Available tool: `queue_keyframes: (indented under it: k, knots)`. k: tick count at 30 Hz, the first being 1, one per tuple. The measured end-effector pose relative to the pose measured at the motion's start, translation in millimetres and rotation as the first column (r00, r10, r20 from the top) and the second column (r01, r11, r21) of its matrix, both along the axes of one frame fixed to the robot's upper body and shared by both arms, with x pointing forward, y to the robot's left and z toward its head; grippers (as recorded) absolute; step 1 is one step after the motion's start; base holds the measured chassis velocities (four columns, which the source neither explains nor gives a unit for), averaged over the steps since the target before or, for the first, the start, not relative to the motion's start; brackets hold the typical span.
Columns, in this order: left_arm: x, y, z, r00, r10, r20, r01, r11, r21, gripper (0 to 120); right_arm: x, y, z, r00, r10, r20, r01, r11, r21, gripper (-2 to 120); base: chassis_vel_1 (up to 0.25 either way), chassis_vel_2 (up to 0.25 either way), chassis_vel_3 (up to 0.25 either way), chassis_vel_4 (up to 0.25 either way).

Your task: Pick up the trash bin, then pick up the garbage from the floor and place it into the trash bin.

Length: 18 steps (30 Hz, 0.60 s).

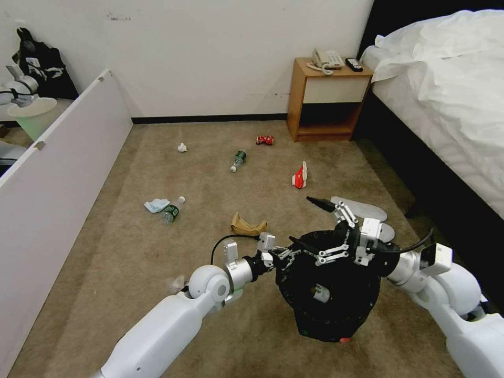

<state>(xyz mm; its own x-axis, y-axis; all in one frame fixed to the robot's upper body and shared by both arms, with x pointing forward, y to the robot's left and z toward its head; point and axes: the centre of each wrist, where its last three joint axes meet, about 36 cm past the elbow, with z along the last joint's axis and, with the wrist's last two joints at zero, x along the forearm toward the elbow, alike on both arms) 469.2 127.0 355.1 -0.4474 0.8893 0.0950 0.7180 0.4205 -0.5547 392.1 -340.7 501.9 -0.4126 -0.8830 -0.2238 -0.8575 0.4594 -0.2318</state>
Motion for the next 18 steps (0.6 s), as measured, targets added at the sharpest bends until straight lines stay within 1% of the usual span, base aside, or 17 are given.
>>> queue_keyframes:
  k: [4,7,8,11,12,15,16,18]
  knots:
    - [1.6,2.6,0.7,1.000,0.007,0.003,-0.007,1.000,0.001,4,-0.8,-2.5,5.7,1.000,-0.004,0.013,0.004,1.000,0.006,100,0.000,0.000,0.000,0.000]
    - [6.0,10.8,3.3,1.000,0.029,0.011,-0.029,1.000,0.001,4,-3.4,-6.2,16.4,0.999,-0.012,0.039,0.011,1.000,0.016,100,0.000,0.000,0.000,0.000]
    - [6.0,10.8,3.3,1.000,0.029,0.011,-0.029,1.000,0.001,4,-3.4,-6.2,16.4,0.999,-0.012,0.039,0.011,1.000,0.016,100,0.000,0.000,0.000,0.000]
    - [8.7,24.4,10.8,0.997,0.067,0.032,-0.067,0.998,-0.009,4,-4.4,-12.0,25.3,0.997,-0.036,0.062,0.034,0.999,0.029,100,0.000,0.000,0.000,0.000]
    - [8.7,24.4,10.8,0.997,0.067,0.032,-0.067,0.998,-0.009,4,-4.4,-12.0,25.3,0.997,-0.036,0.062,0.034,0.999,0.029,100,0.000,0.000,0.000,0.000]
    - [9.1,42.2,26.5,0.991,0.110,0.082,-0.109,0.994,-0.016,4,-2.1,-22.1,28.6,0.993,-0.086,0.077,0.083,0.995,0.047,100,0.000,0.000,0.000,0.000]
    - [9.1,42.2,26.5,0.991,0.110,0.082,-0.109,0.994,-0.016,4,-2.1,-22.1,28.6,0.993,-0.086,0.077,0.083,0.995,0.047,100,0.000,0.000,0.000,0.000]
    - [6.9,56.6,44.1,0.980,0.143,0.135,-0.141,0.990,-0.021,4,0.9,-28.3,26.5,0.988,-0.137,0.076,0.132,0.989,0.062,100,0.000,0.000,0.000,0.000]
